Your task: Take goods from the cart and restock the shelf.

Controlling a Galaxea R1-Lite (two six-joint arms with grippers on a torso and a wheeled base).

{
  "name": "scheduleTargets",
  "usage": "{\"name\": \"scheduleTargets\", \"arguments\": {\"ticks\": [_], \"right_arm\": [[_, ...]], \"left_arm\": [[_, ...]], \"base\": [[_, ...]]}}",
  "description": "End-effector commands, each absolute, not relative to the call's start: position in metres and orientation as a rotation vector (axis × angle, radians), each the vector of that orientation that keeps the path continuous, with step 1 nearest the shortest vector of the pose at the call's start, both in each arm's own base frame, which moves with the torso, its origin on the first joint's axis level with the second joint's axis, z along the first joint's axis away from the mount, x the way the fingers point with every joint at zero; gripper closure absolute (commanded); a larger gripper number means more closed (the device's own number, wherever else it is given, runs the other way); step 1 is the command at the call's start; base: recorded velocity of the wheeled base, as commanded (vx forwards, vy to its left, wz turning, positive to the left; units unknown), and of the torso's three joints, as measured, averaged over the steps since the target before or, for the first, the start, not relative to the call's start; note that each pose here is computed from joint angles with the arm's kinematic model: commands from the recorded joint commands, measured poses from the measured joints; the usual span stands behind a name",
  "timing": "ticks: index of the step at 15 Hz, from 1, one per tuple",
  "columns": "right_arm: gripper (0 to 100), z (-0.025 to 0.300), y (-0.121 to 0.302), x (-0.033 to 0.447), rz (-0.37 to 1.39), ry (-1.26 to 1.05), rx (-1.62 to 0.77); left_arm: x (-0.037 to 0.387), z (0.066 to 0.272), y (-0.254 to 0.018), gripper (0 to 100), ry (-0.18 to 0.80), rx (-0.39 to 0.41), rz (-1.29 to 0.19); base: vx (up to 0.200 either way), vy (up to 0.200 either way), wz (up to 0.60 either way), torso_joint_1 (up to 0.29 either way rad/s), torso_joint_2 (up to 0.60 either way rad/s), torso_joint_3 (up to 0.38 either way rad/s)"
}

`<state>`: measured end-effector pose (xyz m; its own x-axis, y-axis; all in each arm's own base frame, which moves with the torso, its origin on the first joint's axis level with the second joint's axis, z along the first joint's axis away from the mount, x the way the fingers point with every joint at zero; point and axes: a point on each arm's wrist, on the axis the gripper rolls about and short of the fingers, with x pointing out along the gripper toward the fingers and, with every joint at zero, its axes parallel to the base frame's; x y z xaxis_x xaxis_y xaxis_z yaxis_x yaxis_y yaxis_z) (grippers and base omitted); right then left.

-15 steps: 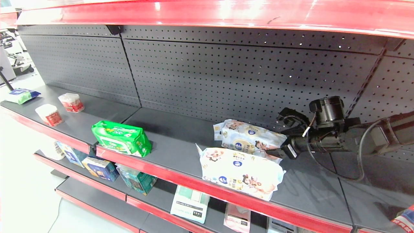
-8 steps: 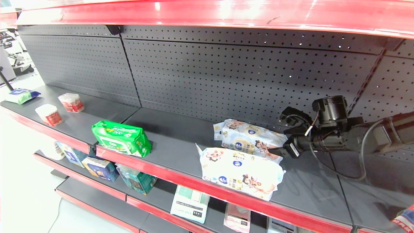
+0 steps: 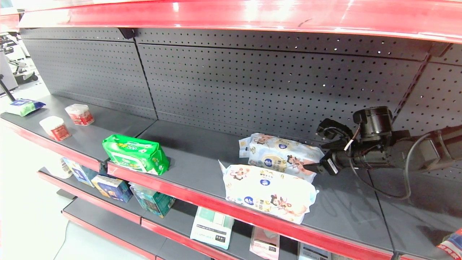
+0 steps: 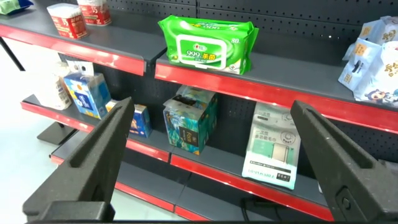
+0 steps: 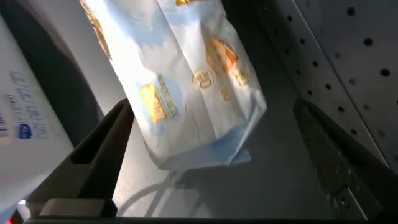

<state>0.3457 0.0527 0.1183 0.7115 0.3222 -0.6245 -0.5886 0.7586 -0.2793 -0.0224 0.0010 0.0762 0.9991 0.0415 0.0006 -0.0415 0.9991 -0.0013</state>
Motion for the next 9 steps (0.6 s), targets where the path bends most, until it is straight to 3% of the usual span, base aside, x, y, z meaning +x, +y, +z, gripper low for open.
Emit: {"name": "scheduleTargets", "arguments": {"ticks": [1, 9], "right_arm": [[0, 0.118, 0.051, 0.345, 0.522, 0.586, -0.491], [0, 0.136, 0.036, 0.307, 0.445, 0.601, -0.338]], "left_arm": [[-0.022, 0.076, 0.001, 0, -0.002, -0.002, 0.041], [-0.022, 0.076, 0.001, 0, -0.002, -0.002, 0.041]], "base": [[0.0, 0.0, 0.0, 0.0, 0.0, 0.0], [0.0, 0.0, 0.0, 0.0, 0.0, 0.0]]}}
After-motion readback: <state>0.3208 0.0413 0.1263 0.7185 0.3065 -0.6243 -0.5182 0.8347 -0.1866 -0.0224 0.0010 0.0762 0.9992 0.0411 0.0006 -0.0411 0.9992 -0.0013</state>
